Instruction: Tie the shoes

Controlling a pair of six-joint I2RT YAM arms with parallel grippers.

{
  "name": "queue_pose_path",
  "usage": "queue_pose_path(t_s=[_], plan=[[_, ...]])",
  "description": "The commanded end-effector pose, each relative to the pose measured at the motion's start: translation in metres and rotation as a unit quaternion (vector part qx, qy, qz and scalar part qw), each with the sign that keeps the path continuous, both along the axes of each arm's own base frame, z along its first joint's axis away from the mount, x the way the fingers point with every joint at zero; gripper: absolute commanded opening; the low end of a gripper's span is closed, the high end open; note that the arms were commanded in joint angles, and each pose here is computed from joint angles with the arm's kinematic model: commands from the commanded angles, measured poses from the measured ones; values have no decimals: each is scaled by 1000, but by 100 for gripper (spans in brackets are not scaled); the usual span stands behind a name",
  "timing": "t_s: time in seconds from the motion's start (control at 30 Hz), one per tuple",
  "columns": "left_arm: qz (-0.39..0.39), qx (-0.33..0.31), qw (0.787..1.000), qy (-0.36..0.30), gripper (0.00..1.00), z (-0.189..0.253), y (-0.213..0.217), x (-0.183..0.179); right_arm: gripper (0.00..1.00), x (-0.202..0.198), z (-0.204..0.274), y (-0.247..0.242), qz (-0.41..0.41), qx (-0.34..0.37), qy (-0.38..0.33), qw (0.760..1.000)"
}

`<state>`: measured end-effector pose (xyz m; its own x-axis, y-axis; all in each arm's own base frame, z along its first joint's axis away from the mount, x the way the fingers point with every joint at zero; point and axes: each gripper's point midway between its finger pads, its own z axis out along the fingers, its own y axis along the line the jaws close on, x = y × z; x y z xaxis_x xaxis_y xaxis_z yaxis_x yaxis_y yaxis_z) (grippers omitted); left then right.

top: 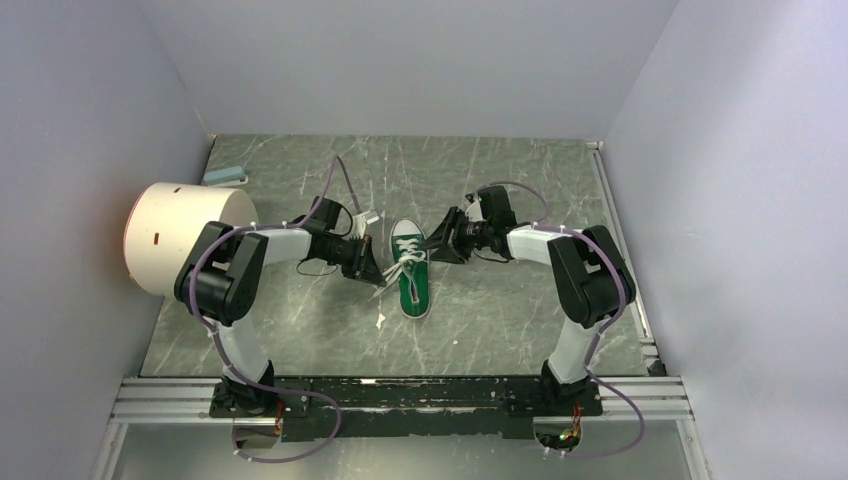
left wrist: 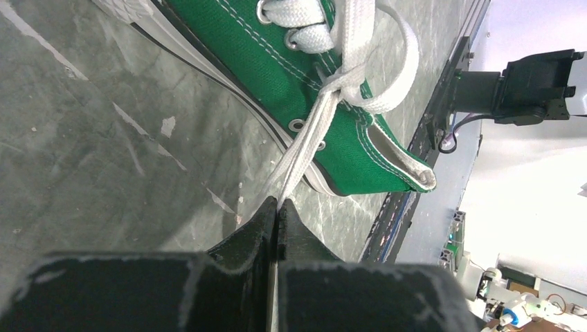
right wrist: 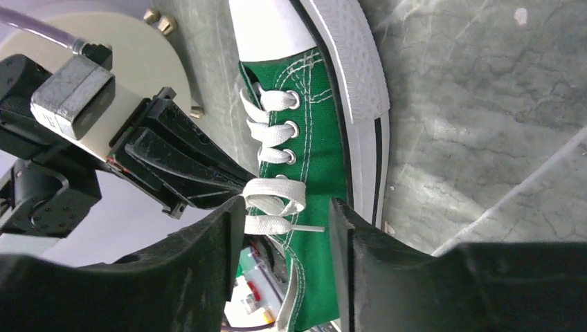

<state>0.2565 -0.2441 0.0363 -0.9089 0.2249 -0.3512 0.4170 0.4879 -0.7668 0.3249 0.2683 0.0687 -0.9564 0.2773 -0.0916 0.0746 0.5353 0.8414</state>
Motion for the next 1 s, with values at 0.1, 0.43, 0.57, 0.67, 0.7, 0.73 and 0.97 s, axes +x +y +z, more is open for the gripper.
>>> queue_pose_path(t_s=[0.1,0.43,0.57,0.67,0.7,0.73,0.97], plan=[[-18,-11,1000,5,5,5,-2,1,50,5,-1,12,-35,19,47,998],[-21,-16,1000,7,5,5,-3,-1,29,8,-4,26,-30,24,50,998],[-24,-16,1000,7,5,5,-3,-1,41,11,-5,28,-30,14,47,998],[-23,-16,1000,5,5,6,-3,-1,46,11,-7,27,-33,14,50,998],[-23,-16,1000,5,5,6,-3,-1,46,11,-6,29,-32,18,49,998],[-23,-17,1000,6,5,6,-3,-2,46,11,-5,30,-30,20,46,998],[-24,-12,1000,5,5,6,-2,-2,0,18,-3,28,-26,-7,14,1000]])
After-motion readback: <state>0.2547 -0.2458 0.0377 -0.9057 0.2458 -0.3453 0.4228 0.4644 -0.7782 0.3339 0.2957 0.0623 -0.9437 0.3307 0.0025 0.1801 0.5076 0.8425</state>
